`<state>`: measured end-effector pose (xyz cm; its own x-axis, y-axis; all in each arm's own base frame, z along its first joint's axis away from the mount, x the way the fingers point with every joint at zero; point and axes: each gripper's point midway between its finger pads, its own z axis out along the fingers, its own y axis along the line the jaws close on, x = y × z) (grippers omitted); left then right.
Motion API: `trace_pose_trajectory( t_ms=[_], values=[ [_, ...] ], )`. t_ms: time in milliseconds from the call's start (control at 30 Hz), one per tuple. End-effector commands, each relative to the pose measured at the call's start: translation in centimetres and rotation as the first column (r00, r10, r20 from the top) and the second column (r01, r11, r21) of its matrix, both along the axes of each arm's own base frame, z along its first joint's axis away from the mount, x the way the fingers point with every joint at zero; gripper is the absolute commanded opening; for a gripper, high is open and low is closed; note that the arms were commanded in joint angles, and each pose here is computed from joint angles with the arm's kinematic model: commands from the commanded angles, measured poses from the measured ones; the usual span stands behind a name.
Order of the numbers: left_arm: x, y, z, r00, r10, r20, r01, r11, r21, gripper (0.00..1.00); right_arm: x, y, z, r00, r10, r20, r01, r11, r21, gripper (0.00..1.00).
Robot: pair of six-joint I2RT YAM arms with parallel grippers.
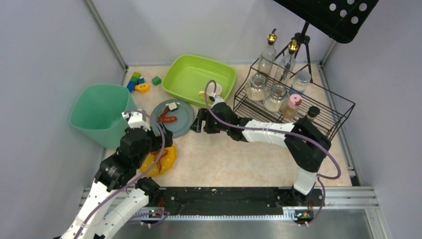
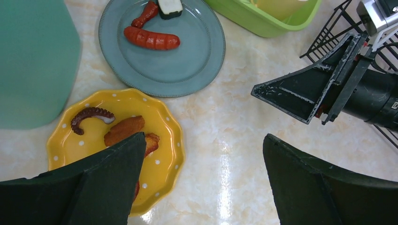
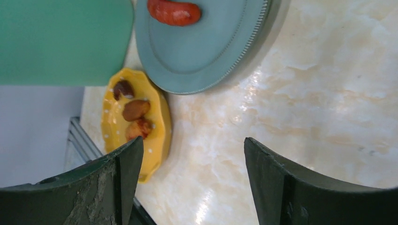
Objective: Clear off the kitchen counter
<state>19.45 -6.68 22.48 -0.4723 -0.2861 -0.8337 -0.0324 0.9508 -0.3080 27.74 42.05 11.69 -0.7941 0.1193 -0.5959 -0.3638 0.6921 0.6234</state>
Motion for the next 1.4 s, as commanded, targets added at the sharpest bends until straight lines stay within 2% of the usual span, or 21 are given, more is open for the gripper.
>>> trace_pose_trajectory(
  t_ms=[0,233,667,1067,1233,1367],
  values=[
    [0.2,0.2,0.7,0.999,0.020,0.031,-0.020,1.000,-0.019,0.99,0.8,3.0,3.8,0.997,-0.075,0.007,0.071,0.967,0.243,0.77],
    [0.2,0.0,0.7,0.999,0.007,0.034,-0.007,1.000,-0.023,0.99,1.5,4.3,0.5,0.983,-0.146,-0.108,0.174,0.929,0.328,0.76],
    [0.1,-0.3,0.7,0.999,-0.015,0.040,0.016,1.000,-0.026,0.99,1.5,6.0,-6.0,0.954,-0.196,-0.229,0.264,0.911,0.318,0.75],
    [0.2,-0.6,0.7,0.999,-0.026,0.038,0.027,0.999,-0.026,0.99,2.5,7.8,-9.2,0.930,-0.227,-0.288,0.317,0.891,0.324,0.73],
    [0.2,-0.6,0.7,0.999,-0.026,0.036,0.027,0.999,-0.025,0.99,2.9,8.2,-10.0,0.925,-0.238,-0.295,0.330,0.889,0.318,0.66],
    [0.2,-0.6,0.7,0.999,-0.027,0.035,0.028,0.999,-0.025,0.99,3.0,8.3,-10.6,0.923,-0.241,-0.300,0.334,0.889,0.313,0.55]
  ],
)
